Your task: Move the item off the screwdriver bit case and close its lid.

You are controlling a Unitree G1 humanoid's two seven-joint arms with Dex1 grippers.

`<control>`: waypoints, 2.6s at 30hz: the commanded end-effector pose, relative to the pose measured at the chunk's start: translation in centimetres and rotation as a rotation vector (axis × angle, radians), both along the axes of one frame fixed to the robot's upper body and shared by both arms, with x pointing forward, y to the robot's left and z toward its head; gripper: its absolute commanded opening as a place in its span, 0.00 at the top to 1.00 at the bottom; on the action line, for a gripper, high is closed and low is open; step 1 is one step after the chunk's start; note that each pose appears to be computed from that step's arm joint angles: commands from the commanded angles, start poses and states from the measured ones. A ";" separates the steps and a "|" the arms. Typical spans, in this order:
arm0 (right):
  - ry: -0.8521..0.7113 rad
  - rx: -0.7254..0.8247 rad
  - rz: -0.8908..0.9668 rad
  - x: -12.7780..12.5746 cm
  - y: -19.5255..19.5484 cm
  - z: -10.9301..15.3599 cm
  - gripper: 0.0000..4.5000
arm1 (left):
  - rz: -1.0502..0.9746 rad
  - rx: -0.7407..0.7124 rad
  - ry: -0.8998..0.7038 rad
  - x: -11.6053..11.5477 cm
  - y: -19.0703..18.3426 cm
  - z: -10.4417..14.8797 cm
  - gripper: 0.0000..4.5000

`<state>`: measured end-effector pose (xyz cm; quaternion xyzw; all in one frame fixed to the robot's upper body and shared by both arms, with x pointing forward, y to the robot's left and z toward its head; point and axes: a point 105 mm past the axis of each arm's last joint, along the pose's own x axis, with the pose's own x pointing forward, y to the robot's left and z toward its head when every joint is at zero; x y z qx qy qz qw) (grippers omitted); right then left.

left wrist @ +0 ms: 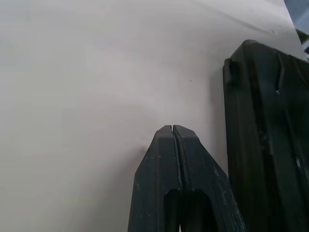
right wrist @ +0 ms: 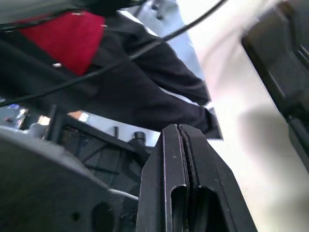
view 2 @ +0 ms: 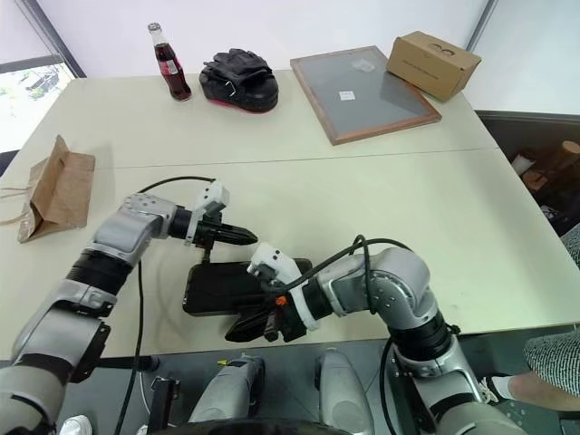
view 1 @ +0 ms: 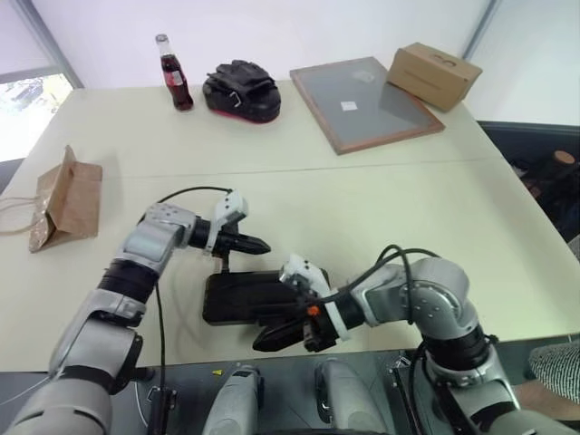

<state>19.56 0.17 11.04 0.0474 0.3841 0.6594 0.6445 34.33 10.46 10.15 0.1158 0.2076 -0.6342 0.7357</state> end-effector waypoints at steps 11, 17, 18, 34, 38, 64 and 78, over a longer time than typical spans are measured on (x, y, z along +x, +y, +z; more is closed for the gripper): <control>-0.318 -0.318 -0.316 4.0 -0.6 -2.2 0.99 | -0.091 0.030 -0.066 -0.3 -1.1 0.1 1.00; -0.423 -0.336 -0.259 3.4 -0.8 -1.3 0.99 | -0.108 0.025 -0.075 -0.4 -1.6 0.2 1.00; -0.434 -0.339 -0.251 3.3 -0.9 -1.2 0.99 | -0.110 0.024 -0.077 -0.4 -1.7 0.2 1.00; -0.549 -0.407 -0.195 3.4 -2.0 -0.6 0.99 | -0.155 0.017 -0.093 -1.0 -2.9 -0.7 1.00; -0.571 -0.403 -0.208 3.5 -1.8 -0.4 0.99 | -0.166 0.021 -0.091 -1.3 -3.1 -1.0 1.00; -0.842 -0.441 -0.350 7.0 -1.1 1.5 0.99 | -0.275 0.045 0.006 -4.9 -4.7 -4.5 1.00; -0.799 -0.325 -0.260 6.2 0.6 2.4 0.99 | -0.219 0.002 -0.126 -1.9 -5.6 -2.1 1.00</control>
